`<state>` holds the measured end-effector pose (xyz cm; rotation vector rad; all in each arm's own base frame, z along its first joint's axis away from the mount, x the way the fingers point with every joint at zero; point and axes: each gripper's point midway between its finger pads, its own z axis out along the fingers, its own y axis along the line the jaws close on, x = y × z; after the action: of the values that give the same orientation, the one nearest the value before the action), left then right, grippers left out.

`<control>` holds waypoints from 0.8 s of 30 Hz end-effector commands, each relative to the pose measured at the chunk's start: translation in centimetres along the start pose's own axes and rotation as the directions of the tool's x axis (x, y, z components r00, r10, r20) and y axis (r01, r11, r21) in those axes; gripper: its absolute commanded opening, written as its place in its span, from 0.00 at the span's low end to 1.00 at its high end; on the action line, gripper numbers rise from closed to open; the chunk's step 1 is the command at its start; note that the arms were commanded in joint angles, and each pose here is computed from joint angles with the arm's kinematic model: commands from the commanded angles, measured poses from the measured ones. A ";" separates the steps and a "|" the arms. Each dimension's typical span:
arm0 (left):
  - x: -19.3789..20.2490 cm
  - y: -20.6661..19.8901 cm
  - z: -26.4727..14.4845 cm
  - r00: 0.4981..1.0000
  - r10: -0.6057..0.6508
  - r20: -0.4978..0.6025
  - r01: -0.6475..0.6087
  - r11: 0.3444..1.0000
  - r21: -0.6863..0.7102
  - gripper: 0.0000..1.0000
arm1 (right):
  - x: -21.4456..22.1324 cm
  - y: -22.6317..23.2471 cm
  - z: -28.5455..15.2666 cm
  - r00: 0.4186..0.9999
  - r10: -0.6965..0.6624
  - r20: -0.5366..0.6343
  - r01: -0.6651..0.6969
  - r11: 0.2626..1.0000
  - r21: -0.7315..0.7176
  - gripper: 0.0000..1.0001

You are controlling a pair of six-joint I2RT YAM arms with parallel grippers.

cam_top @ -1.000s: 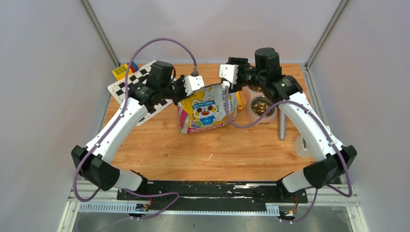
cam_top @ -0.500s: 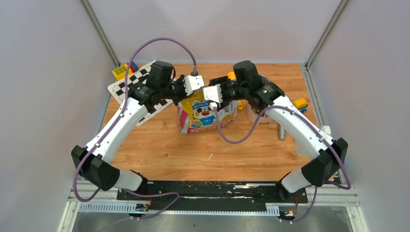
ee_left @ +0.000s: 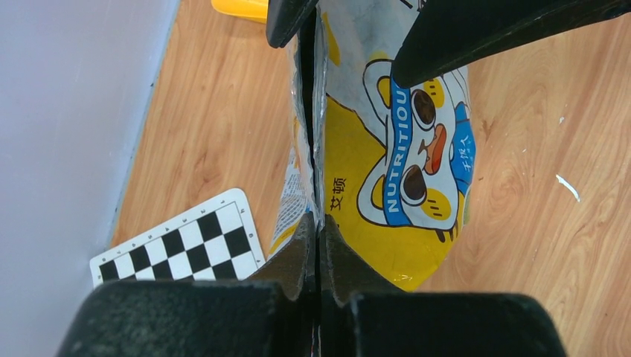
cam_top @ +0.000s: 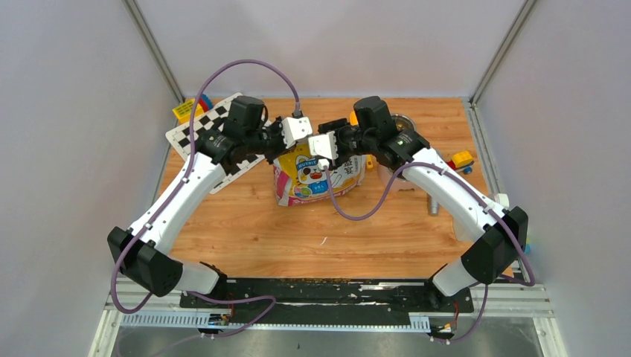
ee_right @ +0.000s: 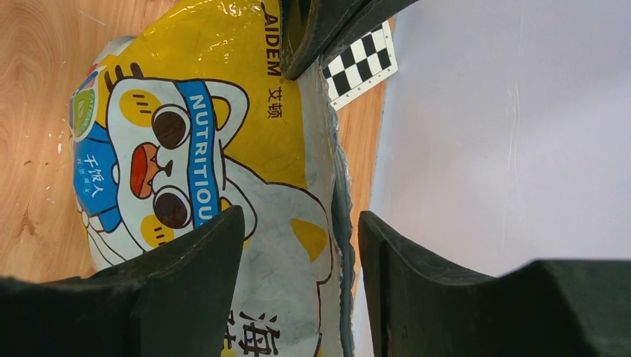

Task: Serve the pet food
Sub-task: Close the pet food bag at the center of the board.

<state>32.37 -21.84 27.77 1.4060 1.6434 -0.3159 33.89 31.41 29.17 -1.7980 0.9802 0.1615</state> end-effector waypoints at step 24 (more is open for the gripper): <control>-4.2 1.2 -3.1 0.987 0.088 0.136 -0.077 0.994 -0.084 0.00 | 3.3 -1.5 0.2 0.983 -0.069 -0.171 0.092 0.987 0.131 0.00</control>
<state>32.31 -22.02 27.76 1.4122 1.6324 -0.3249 35.67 31.31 27.10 -1.7886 0.9892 0.0176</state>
